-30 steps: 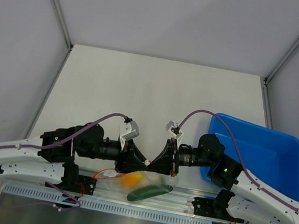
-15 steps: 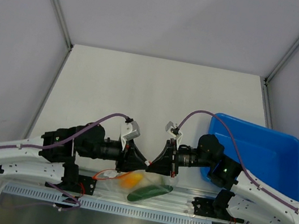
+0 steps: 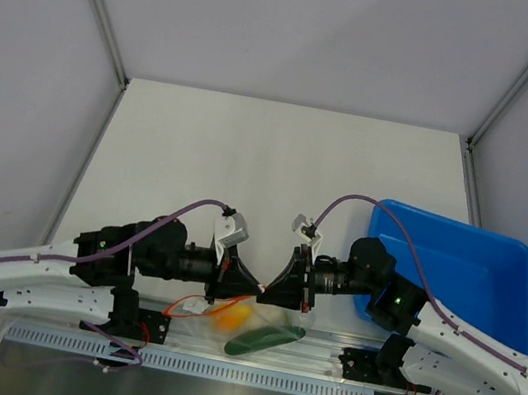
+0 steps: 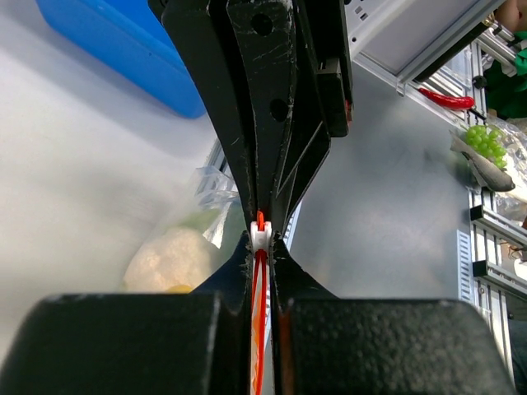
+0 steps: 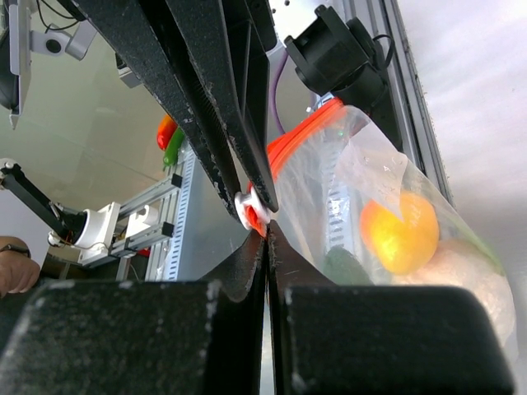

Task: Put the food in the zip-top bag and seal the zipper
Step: Zip the zipper food storage bag at the center of the board.

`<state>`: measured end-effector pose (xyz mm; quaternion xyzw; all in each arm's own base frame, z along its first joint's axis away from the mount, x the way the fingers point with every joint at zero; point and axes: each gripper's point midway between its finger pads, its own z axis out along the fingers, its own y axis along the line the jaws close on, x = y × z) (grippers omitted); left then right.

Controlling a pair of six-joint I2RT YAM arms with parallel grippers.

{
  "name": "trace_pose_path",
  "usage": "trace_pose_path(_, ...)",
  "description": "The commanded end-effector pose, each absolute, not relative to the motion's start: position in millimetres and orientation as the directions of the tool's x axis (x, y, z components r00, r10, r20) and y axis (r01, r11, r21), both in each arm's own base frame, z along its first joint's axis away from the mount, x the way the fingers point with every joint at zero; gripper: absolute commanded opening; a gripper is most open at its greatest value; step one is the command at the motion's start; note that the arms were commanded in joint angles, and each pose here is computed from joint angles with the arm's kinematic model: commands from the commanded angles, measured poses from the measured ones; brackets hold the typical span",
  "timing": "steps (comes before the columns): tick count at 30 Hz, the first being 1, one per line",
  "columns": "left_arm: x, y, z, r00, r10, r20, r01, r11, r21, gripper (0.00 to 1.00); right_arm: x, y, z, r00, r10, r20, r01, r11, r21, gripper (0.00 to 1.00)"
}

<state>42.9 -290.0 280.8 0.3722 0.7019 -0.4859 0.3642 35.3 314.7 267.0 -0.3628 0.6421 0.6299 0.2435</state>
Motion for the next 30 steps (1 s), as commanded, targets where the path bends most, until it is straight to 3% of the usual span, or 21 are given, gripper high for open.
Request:
trace_pose_path(1, 41.2, -289.2, 288.3, -0.458, 0.153, -0.875, 0.877, 0.237, -0.418, 0.01, 35.9, 314.9, 289.0, -0.589, -0.084, -0.804, -0.798, -0.098, 0.595, 0.00)
trace_pose_path(30, 38.7, -271.4, 266.1, -0.496, 0.152, -0.855, 0.853, 0.267, -0.448, 0.01, 52.0, 306.9, 298.6, -0.572, 0.031, -0.819, -0.820, -0.016, 0.572, 0.00)
